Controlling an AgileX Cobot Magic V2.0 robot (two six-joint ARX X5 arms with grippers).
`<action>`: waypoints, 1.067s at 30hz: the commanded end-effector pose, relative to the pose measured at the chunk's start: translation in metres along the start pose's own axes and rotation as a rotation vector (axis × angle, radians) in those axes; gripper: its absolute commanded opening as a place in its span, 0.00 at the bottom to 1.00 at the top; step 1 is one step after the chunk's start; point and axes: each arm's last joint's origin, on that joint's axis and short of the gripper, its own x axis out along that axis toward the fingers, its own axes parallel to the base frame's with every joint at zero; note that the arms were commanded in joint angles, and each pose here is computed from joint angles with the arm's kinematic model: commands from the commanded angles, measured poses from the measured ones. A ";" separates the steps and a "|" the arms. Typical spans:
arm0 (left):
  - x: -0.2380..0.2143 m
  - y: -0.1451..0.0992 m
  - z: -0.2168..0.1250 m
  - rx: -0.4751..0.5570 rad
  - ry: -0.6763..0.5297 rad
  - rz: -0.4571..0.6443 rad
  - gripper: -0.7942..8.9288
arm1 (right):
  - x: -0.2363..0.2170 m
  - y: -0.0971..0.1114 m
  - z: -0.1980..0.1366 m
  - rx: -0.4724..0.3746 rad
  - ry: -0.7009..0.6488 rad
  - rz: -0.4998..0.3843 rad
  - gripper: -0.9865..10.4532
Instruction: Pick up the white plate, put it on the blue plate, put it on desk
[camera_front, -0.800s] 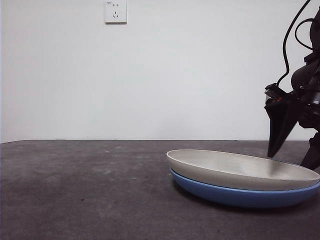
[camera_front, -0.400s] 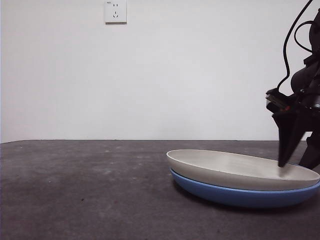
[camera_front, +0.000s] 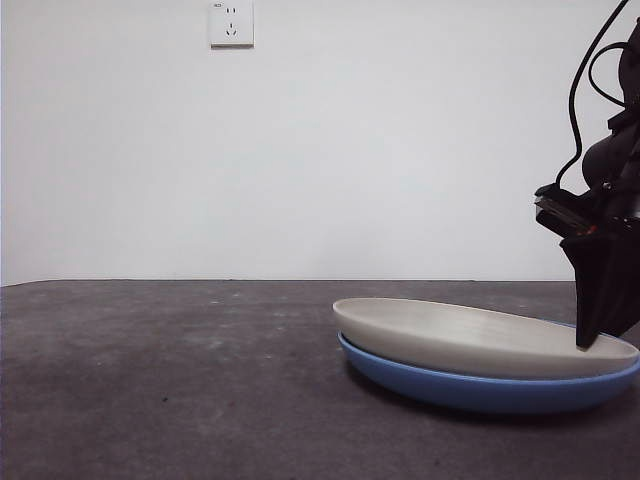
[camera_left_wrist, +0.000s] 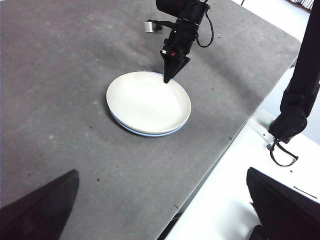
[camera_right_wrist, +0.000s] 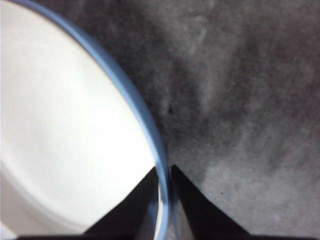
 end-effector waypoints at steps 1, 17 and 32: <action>-0.001 0.000 0.003 0.003 -0.013 -0.001 0.73 | 0.009 -0.005 0.004 0.024 0.031 -0.007 0.09; -0.001 0.000 0.003 0.004 -0.014 -0.001 0.73 | -0.032 0.032 0.017 0.017 -0.041 -0.020 0.09; -0.001 0.000 0.003 0.008 -0.014 0.000 0.73 | 0.013 0.114 0.029 -0.077 -0.063 -0.002 0.09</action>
